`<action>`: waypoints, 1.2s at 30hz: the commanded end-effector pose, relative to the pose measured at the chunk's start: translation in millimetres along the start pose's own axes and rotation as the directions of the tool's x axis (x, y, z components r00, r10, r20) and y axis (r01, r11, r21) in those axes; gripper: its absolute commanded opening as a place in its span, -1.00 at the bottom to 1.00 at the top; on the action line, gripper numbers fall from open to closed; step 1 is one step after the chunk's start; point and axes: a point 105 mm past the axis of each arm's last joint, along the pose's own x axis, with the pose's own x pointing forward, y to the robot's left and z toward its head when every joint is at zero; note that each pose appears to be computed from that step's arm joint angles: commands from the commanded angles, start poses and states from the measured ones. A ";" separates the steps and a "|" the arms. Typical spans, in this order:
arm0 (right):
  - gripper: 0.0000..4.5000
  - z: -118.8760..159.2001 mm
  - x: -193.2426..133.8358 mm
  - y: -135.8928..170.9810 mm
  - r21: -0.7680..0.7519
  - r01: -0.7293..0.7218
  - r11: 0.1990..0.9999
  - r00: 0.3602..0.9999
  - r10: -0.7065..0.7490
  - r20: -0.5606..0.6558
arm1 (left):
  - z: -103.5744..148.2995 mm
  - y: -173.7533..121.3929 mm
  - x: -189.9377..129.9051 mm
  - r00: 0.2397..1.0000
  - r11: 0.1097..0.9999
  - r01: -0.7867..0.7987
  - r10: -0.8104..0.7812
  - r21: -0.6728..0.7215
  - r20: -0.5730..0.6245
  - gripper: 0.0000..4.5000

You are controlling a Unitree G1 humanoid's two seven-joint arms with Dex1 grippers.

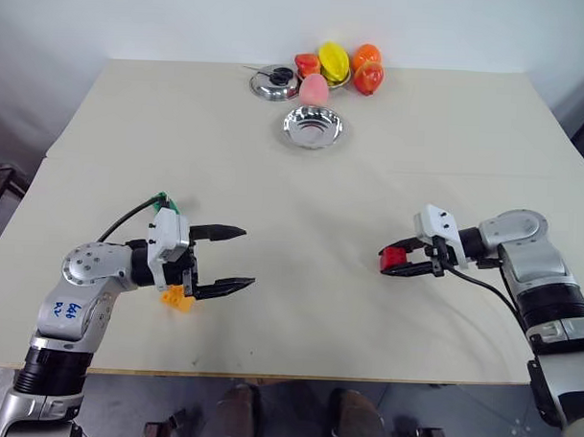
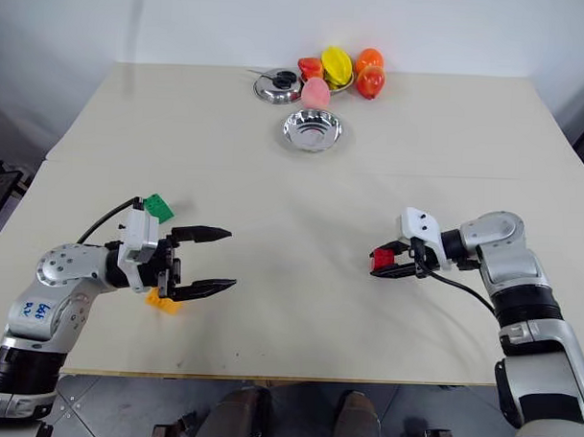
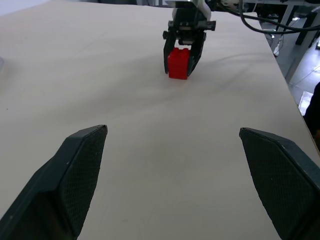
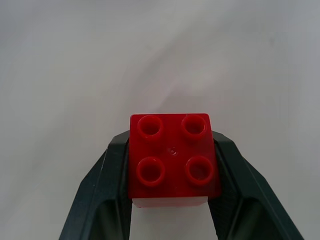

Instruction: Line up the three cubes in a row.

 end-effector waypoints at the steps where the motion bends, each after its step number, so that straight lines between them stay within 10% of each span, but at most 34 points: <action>1: -0.32 -2.2 -5.4 -0.2 -0.032 -0.047 0.998 0.999 0.046 -0.023 | 12.6 6.1 -5.8 1.000 0.999 -0.007 0.006 0.044 0.013 1.00; 6: -0.32 -5.6 -6.0 -5.6 0.033 -0.044 0.998 0.999 0.045 -0.028 | 12.9 5.3 -9.1 1.000 0.999 -0.011 0.011 0.049 0.010 1.00; 14: 0.98 21.7 -16.9 -8.8 -0.158 0.016 0.987 0.996 -0.001 0.093 | 14.3 14.0 -20.8 0.997 0.995 -0.081 0.080 0.061 0.020 1.00; 22: 0.98 57.2 -47.2 27.5 -0.165 0.003 0.986 0.929 0.058 0.367 | 7.1 25.8 -84.4 0.937 0.940 -0.340 0.342 -0.037 0.069 1.00; 36: 0.98 38.8 -47.1 84.8 -0.125 0.061 0.990 0.891 0.003 0.454 | -59.4 -41.0 -200.8 0.831 0.812 -0.543 0.482 -0.213 -0.279 1.00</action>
